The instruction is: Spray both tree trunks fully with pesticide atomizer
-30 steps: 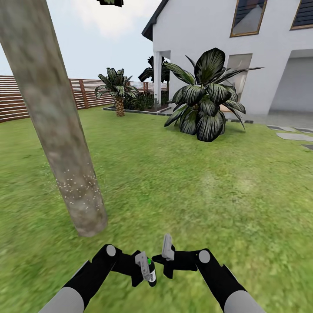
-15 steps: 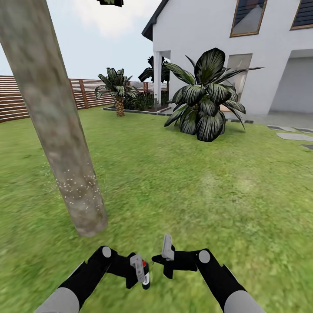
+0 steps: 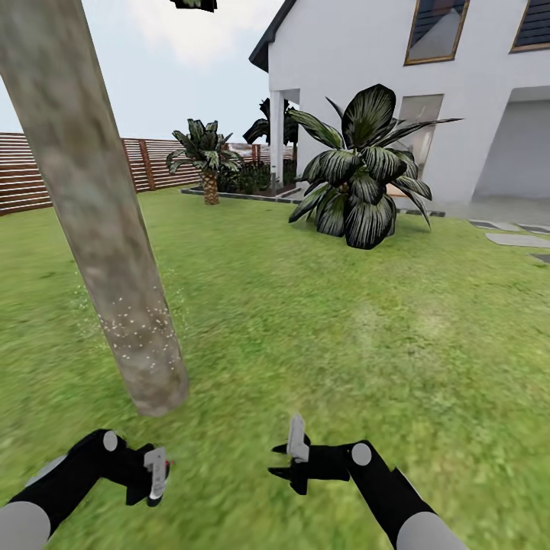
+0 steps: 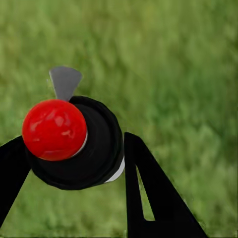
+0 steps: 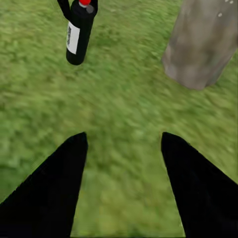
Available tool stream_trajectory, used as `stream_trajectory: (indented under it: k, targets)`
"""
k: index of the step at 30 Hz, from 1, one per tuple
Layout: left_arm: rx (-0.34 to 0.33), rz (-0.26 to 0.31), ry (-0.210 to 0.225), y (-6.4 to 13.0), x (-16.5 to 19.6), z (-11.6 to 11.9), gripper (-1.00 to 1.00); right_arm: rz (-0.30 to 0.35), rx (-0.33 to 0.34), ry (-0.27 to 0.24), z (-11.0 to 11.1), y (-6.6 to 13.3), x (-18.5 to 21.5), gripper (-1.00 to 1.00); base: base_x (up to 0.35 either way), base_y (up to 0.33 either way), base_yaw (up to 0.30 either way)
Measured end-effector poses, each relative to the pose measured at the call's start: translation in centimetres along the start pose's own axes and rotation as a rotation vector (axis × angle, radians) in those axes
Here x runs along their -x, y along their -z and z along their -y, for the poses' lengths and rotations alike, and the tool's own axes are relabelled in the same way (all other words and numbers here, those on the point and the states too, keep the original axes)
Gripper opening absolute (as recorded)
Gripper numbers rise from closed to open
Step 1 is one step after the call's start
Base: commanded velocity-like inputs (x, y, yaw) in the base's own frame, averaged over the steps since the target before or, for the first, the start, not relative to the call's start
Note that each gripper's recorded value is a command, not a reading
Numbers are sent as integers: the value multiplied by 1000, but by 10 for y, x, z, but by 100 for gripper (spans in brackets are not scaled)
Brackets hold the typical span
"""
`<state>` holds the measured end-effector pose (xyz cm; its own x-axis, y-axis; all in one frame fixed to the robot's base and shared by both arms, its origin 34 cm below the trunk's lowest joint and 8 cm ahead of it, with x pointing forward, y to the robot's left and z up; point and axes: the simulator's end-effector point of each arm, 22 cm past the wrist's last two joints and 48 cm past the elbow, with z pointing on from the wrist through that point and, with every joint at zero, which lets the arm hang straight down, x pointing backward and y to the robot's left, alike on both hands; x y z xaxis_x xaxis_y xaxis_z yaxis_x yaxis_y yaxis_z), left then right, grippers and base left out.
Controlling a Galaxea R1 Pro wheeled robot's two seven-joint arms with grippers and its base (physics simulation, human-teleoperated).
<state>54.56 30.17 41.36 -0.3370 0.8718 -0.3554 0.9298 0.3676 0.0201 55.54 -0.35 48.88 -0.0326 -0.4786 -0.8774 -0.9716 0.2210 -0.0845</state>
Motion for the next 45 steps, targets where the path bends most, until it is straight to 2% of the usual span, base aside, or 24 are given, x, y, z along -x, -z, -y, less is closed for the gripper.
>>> stream_trajectory:
  k: [2,4,6,7,8,10,11,12,13,15,16,18,19,20,21,23,25,33,35,38,45]
  targets:
    - [11,-21,14,5,-15,-5,-100,-1,-4,-1,1,1,-1,100,0,0,0]
    - [30,-49,56,-1,-35,-4,-100,-15,-28,-19,4,2,-11,100,0,0,0]
    - [153,-78,116,-11,-59,-22,-100,-102,-178,-103,23,19,-68,100,0,0,0]
    - [202,-66,155,-16,-61,-27,-100,-147,-268,-140,34,30,-94,100,0,0,0]
    - [240,-34,219,-22,-57,-30,-100,-188,-369,-183,44,41,-120,100,0,0,0]
    - [308,48,418,-33,-60,-32,-100,-276,-661,-297,68,81,-175,100,0,0,0]
    - [364,118,528,-36,-65,-34,-100,-300,-835,-342,77,109,-197,100,0,0,0]
    - [427,184,608,-35,-71,-39,-100,-283,-941,-348,82,125,-202,100,0,0,0]
    - [509,237,706,-30,-84,-45,-100,-251,-1020,-346,80,138,-204,100,0,0,0]
    - [642,279,884,-21,-119,-46,-100,-243,-1150,-365,68,162,-216,100,0,0,0]
    - [693,292,974,-19,-139,-36,-100,-271,-1234,-391,55,180,-230,100,0,0,0]
    - [741,315,1045,-17,-157,-21,-100,-300,-1299,-411,43,195,-242,100,0,0,0]
    - [760,315,1079,-20,-170,-1,-100,-321,-1336,-446,30,205,-253,100,0,0,0]
    - [761,309,1088,-24,-171,5,-100,-327,-1336,-449,27,206,-255,100,0,0,0]
    - [873,264,1161,-14,-192,2,-100,-325,-1356,-467,23,211,-259,100,0,0,0]
    - [907,228,1157,-12,-201,5,-100,-310,-1473,-582,20,234,-271,100,0,0,0]
    - [906,225,1150,-12,-201,6,-100,-308,-1487,-602,18,236,-273,100,0,0,0]
    - [907,224,1158,-13,-201,8,-100,-312,-1500,-616,16,240,-276,100,-96,0,0]
    - [905,212,1162,-14,-206,14,-100,-313,-1501,-618,16,240,-277,100,-317,-16,0]
    - [893,194,1154,-18,-210,25,-100,-314,-1502,-615,16,241,-277,100,-307,-146,191]
    - [898,193,1156,-17,-212,26,-100,-313,-1502,-613,17,242,-276,100,-265,-223,275]
